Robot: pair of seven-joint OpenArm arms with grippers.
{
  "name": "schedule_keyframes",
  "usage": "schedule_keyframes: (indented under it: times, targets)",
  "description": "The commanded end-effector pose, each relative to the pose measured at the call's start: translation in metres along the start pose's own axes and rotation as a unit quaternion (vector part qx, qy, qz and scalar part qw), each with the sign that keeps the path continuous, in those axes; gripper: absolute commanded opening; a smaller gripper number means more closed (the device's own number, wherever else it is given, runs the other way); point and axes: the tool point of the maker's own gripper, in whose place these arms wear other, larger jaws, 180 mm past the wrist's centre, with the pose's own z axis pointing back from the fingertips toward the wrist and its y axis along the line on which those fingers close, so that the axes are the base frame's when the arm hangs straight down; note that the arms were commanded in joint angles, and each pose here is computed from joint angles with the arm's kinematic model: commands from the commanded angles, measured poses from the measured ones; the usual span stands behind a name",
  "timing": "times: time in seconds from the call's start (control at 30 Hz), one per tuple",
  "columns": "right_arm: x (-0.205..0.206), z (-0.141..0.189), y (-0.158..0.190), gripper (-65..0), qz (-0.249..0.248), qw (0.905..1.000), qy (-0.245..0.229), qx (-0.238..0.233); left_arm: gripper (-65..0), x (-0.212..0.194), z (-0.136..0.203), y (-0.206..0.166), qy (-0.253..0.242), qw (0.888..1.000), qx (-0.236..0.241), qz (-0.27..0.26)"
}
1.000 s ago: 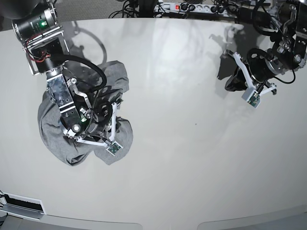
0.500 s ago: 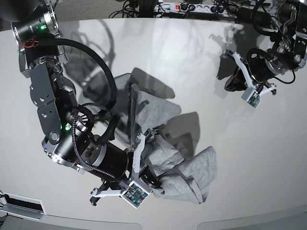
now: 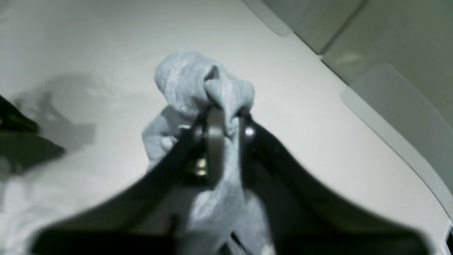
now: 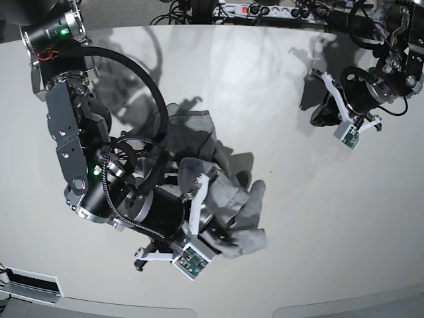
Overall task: Layout the t-shirt on the table in an organized manner, then fold the t-shirt properly
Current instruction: 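Drag the shirt toward the left gripper with the right gripper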
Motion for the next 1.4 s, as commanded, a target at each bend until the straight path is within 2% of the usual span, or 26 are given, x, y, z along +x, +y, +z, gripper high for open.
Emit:
schedule_keyframes:
  times: [0.0,0.07,0.13,0.17,0.23,0.33,0.4,0.43,0.5,0.57,0.6,0.73,0.87,0.9,0.97,1.0,1.07,1.1,1.2,1.3,1.37]
  targets:
    - [0.021,0.002,-0.001,-45.1,0.01,0.9994,-0.033,0.005,-65.0,0.011,0.004,0.003,-0.02,1.0,0.0,-0.005]
    - [0.021,0.0,0.002,-42.4,0.014,0.9994,-0.031,0.011,-65.0,0.011,0.004,0.003,-0.019,1.0,0.0,-0.005]
    - [0.021,0.0,0.004,-43.4,0.015,0.9994,-0.028,0.013,-65.0,0.011,0.004,0.003,-0.02,1.0,0.0,-0.005]
    - [0.02,0.0,0.003,-48.8,0.017,0.9995,-0.026,0.01,-65.0,0.011,0.004,0.003,-0.02,1.0,0.0,-0.005]
    - [0.015,0.0,-0.003,-65.0,0.031,0.9994,-0.014,-0.006,-65.0,0.011,0.004,0.003,-0.02,1.0,0.0,-0.005]
    - [-0.001,0.001,-0.006,-65.0,0.041,0.9988,0.016,-0.02,-65.0,0.011,0.004,0.003,-0.019,1.0,0.0,-0.005]
    - [-0.013,0.002,0.013,-65.0,0.024,0.9993,0.022,0.018,-65.0,0.011,0.004,0.003,-0.02,1.0,0.0,-0.005]
    - [-0.019,0.003,0.027,-62.5,0.008,0.9987,0.023,0.046,-65.0,0.011,0.004,0.003,-0.02,1.0,0.0,-0.005]
    - [-0.028,0.007,0.054,-47.8,-0.018,0.995,0.017,0.097,-65.0,0.011,0.004,0.003,-0.02,1.0,0.0,-0.005]
    - [-0.04,0.008,0.072,-32.4,-0.025,0.9928,0.026,0.114,-65.0,0.011,0.004,0.003,-0.02,1.0,0.0,-0.005]
    - [-0.048,0.008,0.078,-28.6,-0.026,0.9926,0.037,0.113,-65.0,0.011,0.004,0.003,-0.019,1.0,0.0,-0.005]
    - [-0.074,0.002,0.09,-28.1,-0.024,0.9935,0.072,0.086,-65.0,0.011,0.004,0.003,-0.02,1.0,0.0,-0.004]
    - [-0.11,-0.015,0.083,-28.2,-0.032,0.9928,0.103,0.051,-65.0,0.011,0.004,0.003,-0.02,1.0,0.0,-0.005]
    - [-0.12,-0.019,0.084,-28.7,-0.032,0.9917,0.113,0.053,-65.0,0.011,0.004,0.003,-0.02,1.0,0.0,-0.005]
    - [-0.138,-0.027,0.085,-35.8,-0.027,0.9879,0.141,0.059,-65.0,0.011,0.004,0.003,-0.02,1.0,0.0,-0.005]
    - [-0.145,-0.03,0.084,-41.5,-0.02,0.9863,0.153,0.059,-65.0,0.011,0.004,0.003,-0.02,1.0,0.0,-0.005]
    - [-0.148,-0.034,0.078,-58.6,0.002,0.9851,0.163,0.055,-65.0,0.011,0.004,0.003,-0.019,1.0,0.0,-0.005]
    - [-0.144,-0.035,0.075,-65.0,0.012,0.9854,0.161,0.053,-65.0,0.011,0.004,0.003,-0.019,1.0,0.0,-0.005]
    - [-0.113,-0.039,0.058,-65.0,0.025,0.9911,0.126,0.034,-65.0,0.012,0.004,0.002,-0.021,1.0,-0.001,-0.003]
    - [-0.053,-0.034,0.05,-65.0,0.025,0.9983,0.049,0.022,-65.0,0.011,0.004,0.002,-0.02,1.0,-0.001,-0.003]
    - [-0.012,-0.023,0.054,-65.0,0.025,0.9991,-0.006,0.033,-65.0,0.011,0.004,0.002,-0.021,1.0,-0.001,-0.003]
